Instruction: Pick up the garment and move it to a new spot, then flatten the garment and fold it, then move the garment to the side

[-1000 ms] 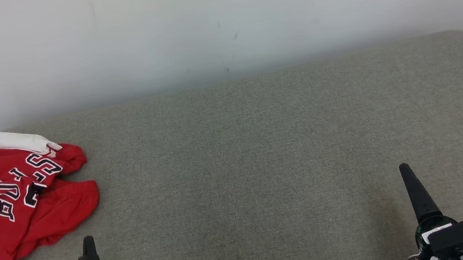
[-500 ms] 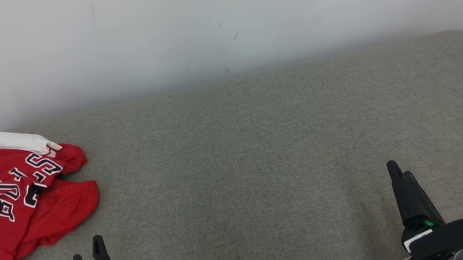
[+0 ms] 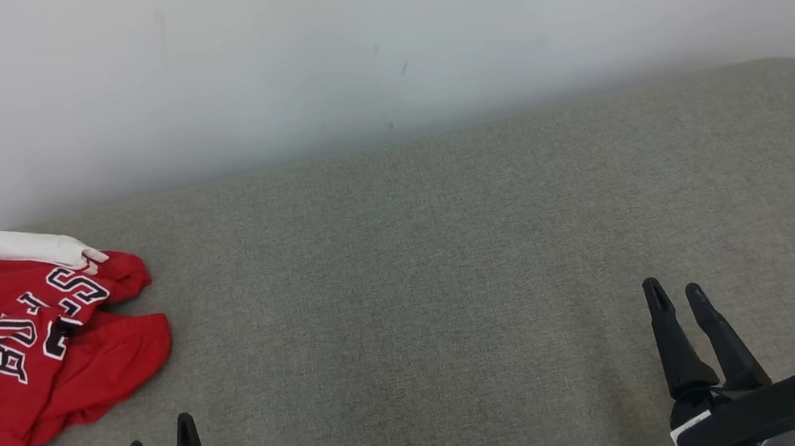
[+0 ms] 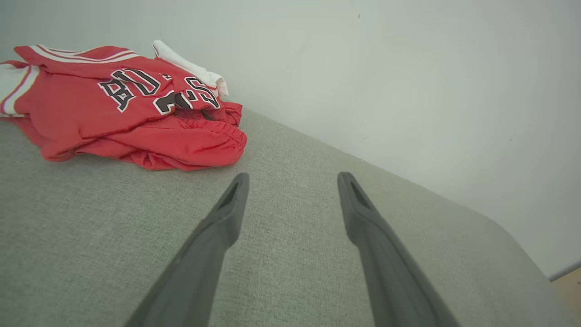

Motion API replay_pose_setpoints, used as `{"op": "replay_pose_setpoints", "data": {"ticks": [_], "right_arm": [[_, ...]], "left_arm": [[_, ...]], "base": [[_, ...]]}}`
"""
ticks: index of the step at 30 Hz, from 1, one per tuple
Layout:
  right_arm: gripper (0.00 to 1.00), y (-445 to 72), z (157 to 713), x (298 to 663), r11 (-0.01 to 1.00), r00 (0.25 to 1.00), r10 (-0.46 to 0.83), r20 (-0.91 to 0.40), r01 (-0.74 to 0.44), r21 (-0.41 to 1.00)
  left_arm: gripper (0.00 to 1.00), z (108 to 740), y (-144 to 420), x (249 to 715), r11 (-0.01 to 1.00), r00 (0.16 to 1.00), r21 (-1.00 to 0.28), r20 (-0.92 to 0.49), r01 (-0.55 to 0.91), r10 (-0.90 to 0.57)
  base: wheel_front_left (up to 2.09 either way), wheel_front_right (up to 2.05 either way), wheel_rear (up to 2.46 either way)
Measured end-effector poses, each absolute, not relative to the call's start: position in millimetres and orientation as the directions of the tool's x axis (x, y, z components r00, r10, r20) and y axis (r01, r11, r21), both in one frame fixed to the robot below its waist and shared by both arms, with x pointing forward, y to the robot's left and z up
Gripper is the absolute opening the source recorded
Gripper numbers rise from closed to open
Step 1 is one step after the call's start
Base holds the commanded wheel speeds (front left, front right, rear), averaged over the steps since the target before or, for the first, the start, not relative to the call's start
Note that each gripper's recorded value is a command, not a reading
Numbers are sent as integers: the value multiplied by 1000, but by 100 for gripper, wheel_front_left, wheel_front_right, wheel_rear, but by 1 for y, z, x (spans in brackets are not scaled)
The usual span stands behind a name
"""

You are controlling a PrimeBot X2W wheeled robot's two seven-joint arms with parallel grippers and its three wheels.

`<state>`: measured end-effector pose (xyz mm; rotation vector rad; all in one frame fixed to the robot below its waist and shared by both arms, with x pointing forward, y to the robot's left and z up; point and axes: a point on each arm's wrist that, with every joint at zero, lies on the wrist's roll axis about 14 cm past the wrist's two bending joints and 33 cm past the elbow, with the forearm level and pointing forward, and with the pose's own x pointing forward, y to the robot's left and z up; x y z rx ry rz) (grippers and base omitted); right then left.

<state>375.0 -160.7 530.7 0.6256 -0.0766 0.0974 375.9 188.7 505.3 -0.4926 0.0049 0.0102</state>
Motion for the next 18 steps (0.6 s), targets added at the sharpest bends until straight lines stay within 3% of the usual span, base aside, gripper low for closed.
{"op": "replay_pose_setpoints", "data": {"ticks": [18], "right_arm": [[100,-164,524,370,932,992,76,98,-106,346]], "left_arm": [[100,491,184,372,961,999,-275,-49,6,-21]], "base": [[0,0,0]]}}
